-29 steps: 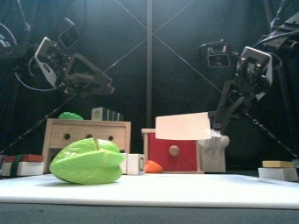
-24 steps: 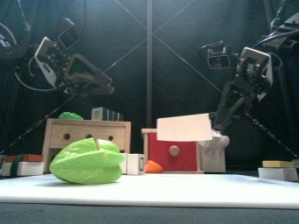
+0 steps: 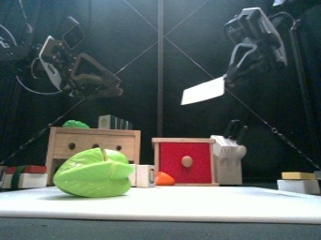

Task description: Place cleaver back into holder

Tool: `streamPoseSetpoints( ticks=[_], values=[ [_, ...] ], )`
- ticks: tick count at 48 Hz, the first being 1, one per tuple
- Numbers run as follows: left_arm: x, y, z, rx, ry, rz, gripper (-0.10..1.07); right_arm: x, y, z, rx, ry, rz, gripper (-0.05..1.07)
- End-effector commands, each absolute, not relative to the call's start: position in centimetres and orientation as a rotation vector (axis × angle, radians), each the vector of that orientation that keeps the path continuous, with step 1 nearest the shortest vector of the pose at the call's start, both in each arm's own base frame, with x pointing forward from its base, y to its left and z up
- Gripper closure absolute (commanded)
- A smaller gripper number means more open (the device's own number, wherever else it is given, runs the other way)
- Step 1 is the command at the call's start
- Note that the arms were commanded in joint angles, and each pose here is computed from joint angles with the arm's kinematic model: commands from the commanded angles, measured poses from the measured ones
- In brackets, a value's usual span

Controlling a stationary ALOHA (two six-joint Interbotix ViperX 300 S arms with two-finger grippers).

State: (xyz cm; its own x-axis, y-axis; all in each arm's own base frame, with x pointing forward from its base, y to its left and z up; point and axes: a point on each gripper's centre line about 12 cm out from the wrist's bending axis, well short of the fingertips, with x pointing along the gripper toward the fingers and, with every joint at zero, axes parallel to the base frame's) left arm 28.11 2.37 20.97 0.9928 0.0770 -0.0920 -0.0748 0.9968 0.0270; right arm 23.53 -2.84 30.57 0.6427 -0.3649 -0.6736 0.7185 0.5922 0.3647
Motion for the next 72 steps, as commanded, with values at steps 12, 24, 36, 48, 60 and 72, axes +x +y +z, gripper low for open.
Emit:
streamPoseSetpoints(
  ticks=[12,24,36,48,60,72],
  values=[
    [27.9,2.7,22.3,-0.003,0.04,0.103,0.19,23.0,-5.6,32.3,0.746,0.715,-0.757,0.67],
    [27.4,2.4,21.7,-0.009,0.06,0.096,0.19,23.3,-9.0,31.4,0.737,0.86,-0.777,0.67],
    [27.4,2.3,21.6,-0.009,0.063,0.091,0.19,22.2,-12.1,30.4,0.795,0.948,-0.823,0.67],
    [27.3,2.3,21.3,-0.011,0.07,0.094,0.19,22.0,-12.6,30.1,0.851,1.005,-0.767,0.67],
    [27.2,2.3,21.0,-0.009,0.08,0.094,0.19,22.6,-12.8,30.4,0.867,1.003,-0.758,0.67],
    [27.2,2.3,20.9,-0.01,0.086,0.094,0.19,23.2,-13.5,29.8,0.865,1.061,-0.778,0.67]
  ],
)
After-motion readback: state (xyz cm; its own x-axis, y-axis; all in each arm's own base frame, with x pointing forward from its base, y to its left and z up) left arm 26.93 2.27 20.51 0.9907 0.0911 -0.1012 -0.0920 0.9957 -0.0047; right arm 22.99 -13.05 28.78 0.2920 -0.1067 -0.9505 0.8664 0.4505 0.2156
